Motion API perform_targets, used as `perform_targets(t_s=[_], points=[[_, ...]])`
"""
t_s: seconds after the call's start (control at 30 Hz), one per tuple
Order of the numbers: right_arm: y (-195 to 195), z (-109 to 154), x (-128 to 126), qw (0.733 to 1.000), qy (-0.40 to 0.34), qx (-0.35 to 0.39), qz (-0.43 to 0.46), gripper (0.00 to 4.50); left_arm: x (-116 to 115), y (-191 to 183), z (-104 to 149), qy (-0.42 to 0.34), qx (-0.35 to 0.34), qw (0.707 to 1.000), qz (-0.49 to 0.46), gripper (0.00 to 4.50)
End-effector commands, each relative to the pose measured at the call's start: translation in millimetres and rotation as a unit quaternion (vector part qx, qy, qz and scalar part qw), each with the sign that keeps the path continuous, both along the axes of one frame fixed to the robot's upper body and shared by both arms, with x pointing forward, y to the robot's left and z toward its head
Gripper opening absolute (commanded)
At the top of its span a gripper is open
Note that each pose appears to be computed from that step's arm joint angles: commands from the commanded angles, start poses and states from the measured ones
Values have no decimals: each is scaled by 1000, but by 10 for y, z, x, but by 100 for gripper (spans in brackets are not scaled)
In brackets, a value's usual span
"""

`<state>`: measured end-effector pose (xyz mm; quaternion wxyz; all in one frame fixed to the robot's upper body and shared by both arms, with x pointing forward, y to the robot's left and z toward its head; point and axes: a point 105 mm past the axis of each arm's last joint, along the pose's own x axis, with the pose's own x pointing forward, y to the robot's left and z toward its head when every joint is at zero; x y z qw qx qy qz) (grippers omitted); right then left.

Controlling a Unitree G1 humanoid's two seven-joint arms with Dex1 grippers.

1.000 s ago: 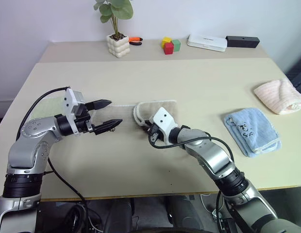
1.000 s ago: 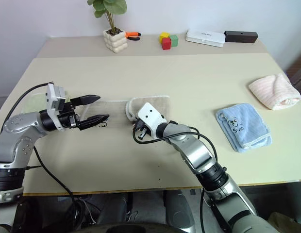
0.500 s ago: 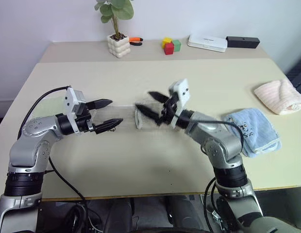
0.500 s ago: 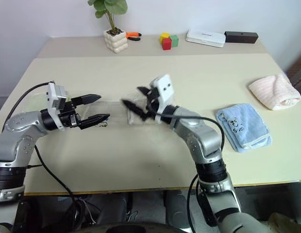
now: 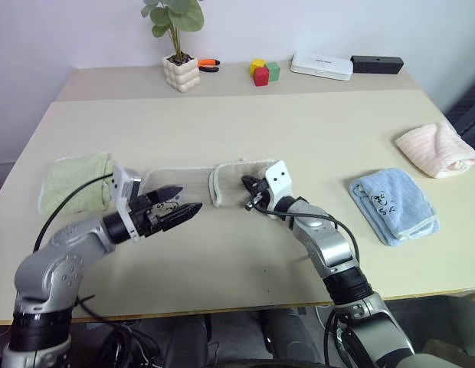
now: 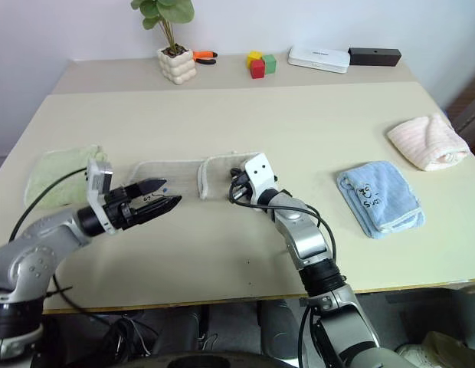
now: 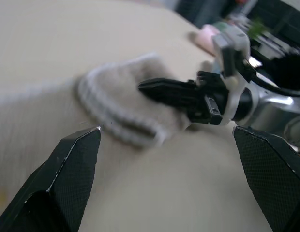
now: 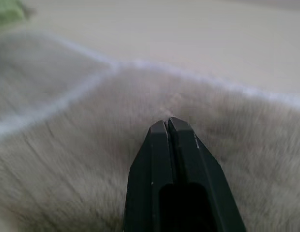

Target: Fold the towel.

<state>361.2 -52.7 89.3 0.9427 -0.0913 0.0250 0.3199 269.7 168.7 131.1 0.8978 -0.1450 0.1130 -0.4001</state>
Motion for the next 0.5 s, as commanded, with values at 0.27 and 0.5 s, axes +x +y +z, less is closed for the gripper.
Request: perform_targets(t_s=[0.27, 0.5], points=[[-79, 308, 65, 998, -45, 33, 13, 288, -77, 224, -135, 90, -117, 975, 165, 450], [-382, 888, -21, 989, -122, 50, 61, 449, -139, 249, -201, 141, -201, 942, 231, 450]])
